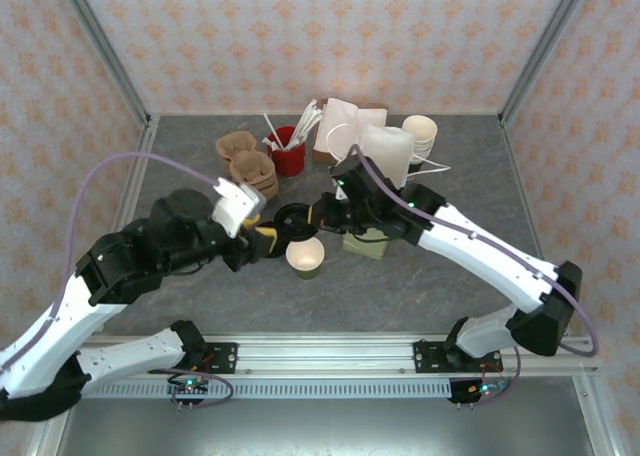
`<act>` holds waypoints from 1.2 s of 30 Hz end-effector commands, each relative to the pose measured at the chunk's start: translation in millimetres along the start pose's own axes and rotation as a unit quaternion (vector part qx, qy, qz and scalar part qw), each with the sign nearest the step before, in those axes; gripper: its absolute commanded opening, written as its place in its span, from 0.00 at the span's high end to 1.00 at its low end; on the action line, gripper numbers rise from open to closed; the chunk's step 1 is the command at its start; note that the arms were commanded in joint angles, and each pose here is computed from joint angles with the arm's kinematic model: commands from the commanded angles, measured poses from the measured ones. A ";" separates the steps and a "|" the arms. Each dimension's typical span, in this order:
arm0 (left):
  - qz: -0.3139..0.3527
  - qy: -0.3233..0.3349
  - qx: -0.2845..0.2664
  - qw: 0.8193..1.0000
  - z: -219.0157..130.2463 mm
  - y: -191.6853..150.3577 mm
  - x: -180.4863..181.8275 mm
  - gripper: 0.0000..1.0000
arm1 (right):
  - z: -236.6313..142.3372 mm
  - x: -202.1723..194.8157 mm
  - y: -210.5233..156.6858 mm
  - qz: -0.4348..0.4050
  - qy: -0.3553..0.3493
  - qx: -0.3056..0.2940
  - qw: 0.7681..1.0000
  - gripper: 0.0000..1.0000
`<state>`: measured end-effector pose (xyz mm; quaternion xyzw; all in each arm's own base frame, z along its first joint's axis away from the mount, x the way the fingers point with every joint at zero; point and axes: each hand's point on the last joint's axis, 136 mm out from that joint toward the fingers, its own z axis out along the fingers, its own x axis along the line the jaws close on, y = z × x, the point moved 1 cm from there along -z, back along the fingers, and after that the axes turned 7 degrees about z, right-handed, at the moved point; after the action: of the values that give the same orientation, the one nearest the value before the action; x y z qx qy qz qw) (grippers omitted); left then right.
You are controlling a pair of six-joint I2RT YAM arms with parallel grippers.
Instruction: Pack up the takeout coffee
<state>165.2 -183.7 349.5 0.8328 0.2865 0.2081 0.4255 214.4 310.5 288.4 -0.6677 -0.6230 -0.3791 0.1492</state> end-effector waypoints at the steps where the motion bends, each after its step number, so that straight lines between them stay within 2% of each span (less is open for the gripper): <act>1: 0.123 0.039 0.020 0.991 -0.3 -2.5 -0.8 0.50 | -34.1 -2.2 -19.1 0.016 0.024 0.037 0.999 1.00; 8: 0.219 -0.029 -0.050 0.974 -1.4 16.3 -34.9 0.47 | -63.7 -26.8 -36.2 0.013 0.001 0.047 0.999 1.00; 14: 0.299 -0.072 -0.062 0.949 10.5 12.1 -55.3 0.39 | -61.0 -37.8 -51.8 0.007 -0.007 0.083 0.997 1.00; 20: 0.338 -0.124 -0.095 0.928 11.2 9.9 -76.1 0.39 | -56.8 -35.7 -59.1 0.000 0.007 0.105 0.994 1.00; 25: 0.353 -0.140 -0.089 0.921 17.8 3.7 -82.7 0.39 | -52.7 -34.0 -61.8 -0.002 0.013 0.118 0.993 1.00; 36: 0.377 -0.129 -0.059 0.915 38.7 -4.0 -82.2 0.53 | -48.0 -32.8 -64.4 -0.004 0.019 0.129 0.991 1.00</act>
<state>123.1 -255.2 315.4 0.8779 -0.1073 0.2457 0.3966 139.2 263.0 281.7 -0.6409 -0.6619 -0.3063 0.2396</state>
